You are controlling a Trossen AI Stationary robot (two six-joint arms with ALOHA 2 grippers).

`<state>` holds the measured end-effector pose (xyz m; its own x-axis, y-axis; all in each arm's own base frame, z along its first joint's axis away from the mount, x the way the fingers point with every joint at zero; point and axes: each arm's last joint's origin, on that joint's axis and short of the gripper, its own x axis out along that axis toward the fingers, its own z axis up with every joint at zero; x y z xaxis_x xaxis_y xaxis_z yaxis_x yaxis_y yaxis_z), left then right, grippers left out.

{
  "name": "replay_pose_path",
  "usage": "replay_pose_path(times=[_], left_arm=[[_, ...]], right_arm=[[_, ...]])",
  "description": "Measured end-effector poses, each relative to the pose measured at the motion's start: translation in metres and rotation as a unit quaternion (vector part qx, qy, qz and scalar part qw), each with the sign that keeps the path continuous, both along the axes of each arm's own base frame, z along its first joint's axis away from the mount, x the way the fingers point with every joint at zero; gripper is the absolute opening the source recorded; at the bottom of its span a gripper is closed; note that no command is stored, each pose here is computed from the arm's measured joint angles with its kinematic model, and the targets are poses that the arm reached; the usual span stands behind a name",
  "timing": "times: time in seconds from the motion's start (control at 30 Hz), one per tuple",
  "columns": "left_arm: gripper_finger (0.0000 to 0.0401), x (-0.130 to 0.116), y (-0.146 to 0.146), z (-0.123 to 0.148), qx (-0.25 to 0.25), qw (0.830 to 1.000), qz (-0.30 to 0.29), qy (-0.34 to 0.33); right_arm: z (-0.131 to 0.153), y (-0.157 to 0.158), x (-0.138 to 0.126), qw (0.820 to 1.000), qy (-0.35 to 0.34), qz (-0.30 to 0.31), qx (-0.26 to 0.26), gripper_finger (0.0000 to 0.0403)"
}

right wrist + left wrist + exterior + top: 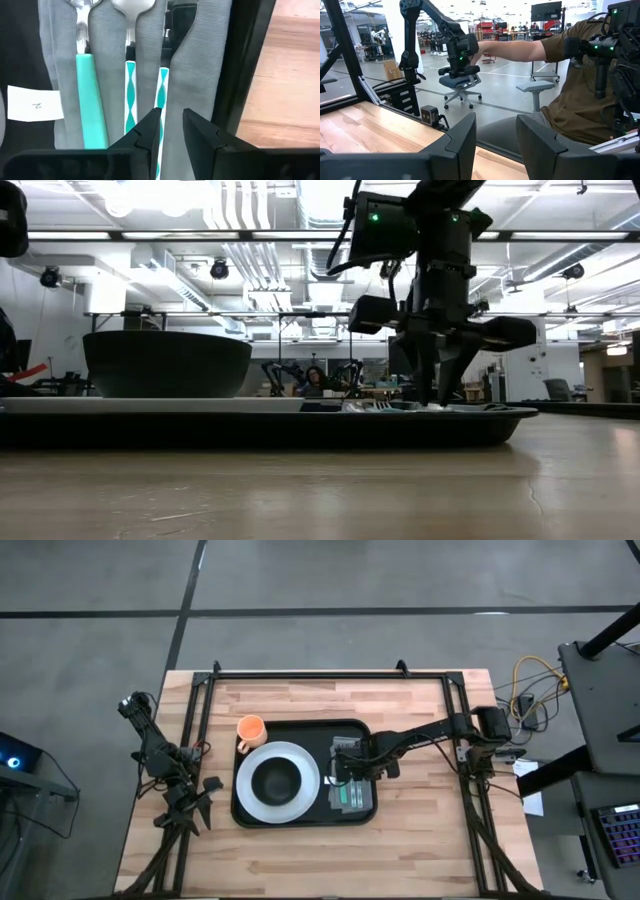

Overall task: Set up tray
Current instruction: Return to Home Position

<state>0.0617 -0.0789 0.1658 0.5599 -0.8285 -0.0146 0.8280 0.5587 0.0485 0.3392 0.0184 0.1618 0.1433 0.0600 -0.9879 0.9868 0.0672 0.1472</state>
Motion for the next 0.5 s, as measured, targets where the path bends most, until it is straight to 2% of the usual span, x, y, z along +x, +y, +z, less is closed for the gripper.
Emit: replay_pose_path(times=[0.23,0.5], left_arm=[[0.0121,0.000,0.000,0.000,0.000,1.000,0.000,0.000],[0.0120,0.000,0.000,0.000,0.000,1.000,0.000,0.000]], right_arm=[[0.005,-0.002,0.004,0.998,-0.013,0.045,-0.048,0.0067],[0.019,-0.001,0.015,0.997,-0.044,0.042,-0.048,0.0078]])
